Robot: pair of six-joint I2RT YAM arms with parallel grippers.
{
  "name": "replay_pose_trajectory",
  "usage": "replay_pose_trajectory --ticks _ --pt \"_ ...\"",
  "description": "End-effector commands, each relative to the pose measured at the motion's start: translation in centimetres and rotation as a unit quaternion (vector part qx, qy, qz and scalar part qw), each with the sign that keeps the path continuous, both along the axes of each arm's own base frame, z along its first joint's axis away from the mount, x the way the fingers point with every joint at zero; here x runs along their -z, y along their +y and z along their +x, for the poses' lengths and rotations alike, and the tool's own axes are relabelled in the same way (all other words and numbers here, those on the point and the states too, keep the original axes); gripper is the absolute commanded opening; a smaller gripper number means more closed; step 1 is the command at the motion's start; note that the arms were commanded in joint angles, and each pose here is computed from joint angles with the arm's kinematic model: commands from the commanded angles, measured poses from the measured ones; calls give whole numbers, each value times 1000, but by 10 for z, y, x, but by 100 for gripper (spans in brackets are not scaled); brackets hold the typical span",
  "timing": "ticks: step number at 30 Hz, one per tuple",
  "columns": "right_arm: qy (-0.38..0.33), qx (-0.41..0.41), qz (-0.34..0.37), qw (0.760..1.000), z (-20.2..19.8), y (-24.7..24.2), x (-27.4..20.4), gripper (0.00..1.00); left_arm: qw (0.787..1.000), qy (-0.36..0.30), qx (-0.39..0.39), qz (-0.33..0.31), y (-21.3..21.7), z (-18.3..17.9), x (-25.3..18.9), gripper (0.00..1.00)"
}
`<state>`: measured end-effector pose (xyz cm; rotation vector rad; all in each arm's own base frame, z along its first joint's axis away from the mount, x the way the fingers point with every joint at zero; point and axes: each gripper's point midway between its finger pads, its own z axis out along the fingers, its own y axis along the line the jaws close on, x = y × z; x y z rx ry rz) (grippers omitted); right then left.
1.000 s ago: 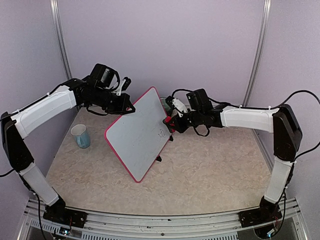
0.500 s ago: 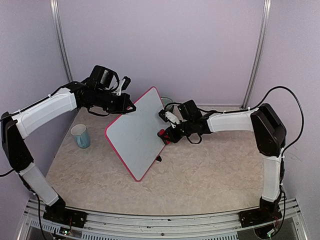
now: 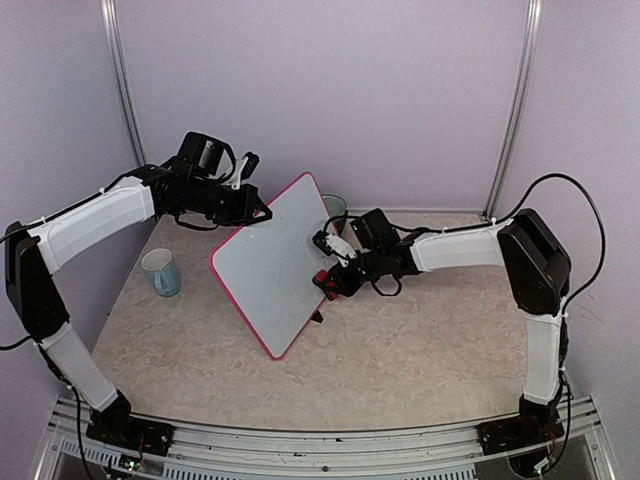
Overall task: Erase the whiteboard
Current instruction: Erase the whiteboard at the center of the board.
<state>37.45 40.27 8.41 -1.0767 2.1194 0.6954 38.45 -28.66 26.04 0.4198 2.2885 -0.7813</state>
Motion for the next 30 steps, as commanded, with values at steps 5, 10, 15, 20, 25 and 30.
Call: replay_pose_trajectory --ticks 5,10,15,20,25,30 --pt "-77 -62 34 994 -33 62 -71 0 1000 12 16 -3 -6 0 20 0" --pt "-66 -66 20 995 -42 64 -55 0 1000 14 17 -5 -7 0 21 0" --pt "-49 -70 -3 996 -58 59 -24 0 1000 16 18 -6 -8 -1 22 0" --pt "-39 -55 -40 997 -61 48 4 0 1000 15 20 -8 -9 -2 21 0" --pt "-39 -44 -47 997 -60 42 9 0 1000 14 21 -7 -9 -2 21 0" --pt "-57 -48 -25 997 -56 54 -20 0 1000 17 20 -9 -9 -2 23 0"
